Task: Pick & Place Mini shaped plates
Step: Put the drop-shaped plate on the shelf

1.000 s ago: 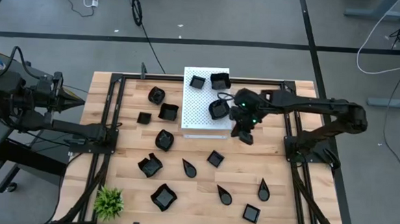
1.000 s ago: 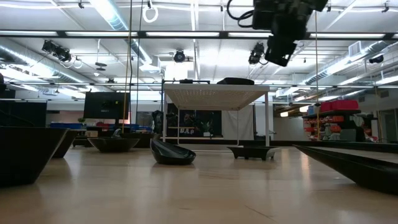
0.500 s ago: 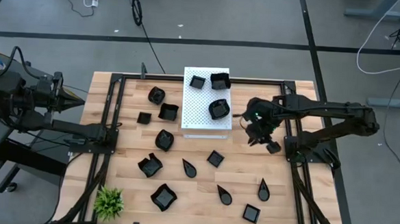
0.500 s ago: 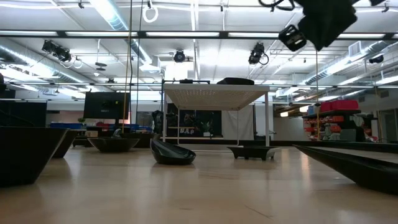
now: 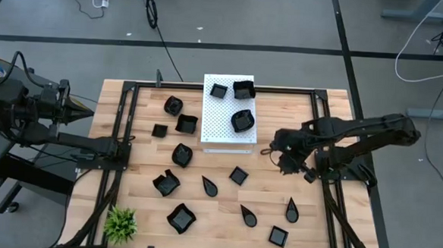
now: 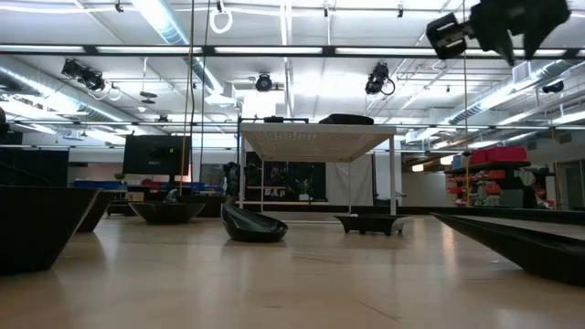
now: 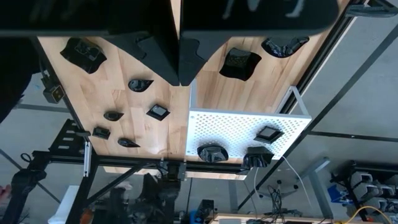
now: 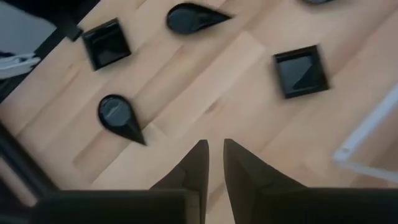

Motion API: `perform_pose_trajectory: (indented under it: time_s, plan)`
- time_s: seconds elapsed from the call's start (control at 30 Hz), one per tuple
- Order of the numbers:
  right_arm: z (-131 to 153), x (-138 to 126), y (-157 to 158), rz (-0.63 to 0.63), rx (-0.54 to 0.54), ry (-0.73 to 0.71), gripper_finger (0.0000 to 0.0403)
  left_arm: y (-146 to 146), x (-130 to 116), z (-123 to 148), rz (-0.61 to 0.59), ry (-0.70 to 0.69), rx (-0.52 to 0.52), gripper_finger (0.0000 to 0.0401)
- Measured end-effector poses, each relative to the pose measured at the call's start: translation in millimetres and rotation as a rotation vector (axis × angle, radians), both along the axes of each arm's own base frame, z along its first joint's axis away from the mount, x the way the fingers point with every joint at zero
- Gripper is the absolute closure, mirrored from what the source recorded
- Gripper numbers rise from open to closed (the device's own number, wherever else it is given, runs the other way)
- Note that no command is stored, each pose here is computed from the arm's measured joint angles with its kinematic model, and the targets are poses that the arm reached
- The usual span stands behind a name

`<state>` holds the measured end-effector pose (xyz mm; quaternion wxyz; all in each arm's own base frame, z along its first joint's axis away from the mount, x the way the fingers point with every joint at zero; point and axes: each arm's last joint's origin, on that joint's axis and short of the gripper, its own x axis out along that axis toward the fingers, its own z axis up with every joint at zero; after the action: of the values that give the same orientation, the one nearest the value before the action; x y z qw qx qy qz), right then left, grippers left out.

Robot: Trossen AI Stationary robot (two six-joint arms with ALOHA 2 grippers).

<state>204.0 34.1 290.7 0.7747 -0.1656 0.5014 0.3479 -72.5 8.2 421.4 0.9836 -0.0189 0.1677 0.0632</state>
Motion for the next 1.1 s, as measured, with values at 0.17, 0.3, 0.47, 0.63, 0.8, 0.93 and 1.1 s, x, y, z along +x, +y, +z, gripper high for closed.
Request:
perform_pose_trajectory:
  time_s: [0.17, 0.3, 0.47, 0.63, 0.8, 0.93, 1.1]
  plan:
    - [-22, -7, 17, 0.034, -0.004, 0.103, 0.0338, 0, 0, 0, 0.000, 0.000, 0.000, 0.0398]
    - [-41, -12, 31, 0.106, -0.026, 0.181, 0.0321, 0, 0, 0, 0.000, 0.000, 0.000, 0.0398]
    - [-62, -15, 43, 0.211, -0.080, 0.240, 0.0294, 0, 0, 0, 0.000, 0.000, 0.000, 0.0398]
    - [-78, -8, 51, 0.272, -0.105, 0.300, 0.0268, 0, 0, 0, 0.000, 0.000, 0.000, 0.0398]
    - [-94, 2, 57, 0.296, -0.118, 0.339, 0.0252, 0, 0, 0, 0.000, 0.000, 0.000, 0.0398]
    - [-102, 5, 58, 0.181, -0.119, 0.413, 0.0248, 0, 0, 0, 0.000, 0.000, 0.000, 0.0398]
    - [-99, 2, 57, -0.141, -0.101, 0.535, 0.0247, 0, 0, 0, 0.000, 0.000, 0.000, 0.0398]
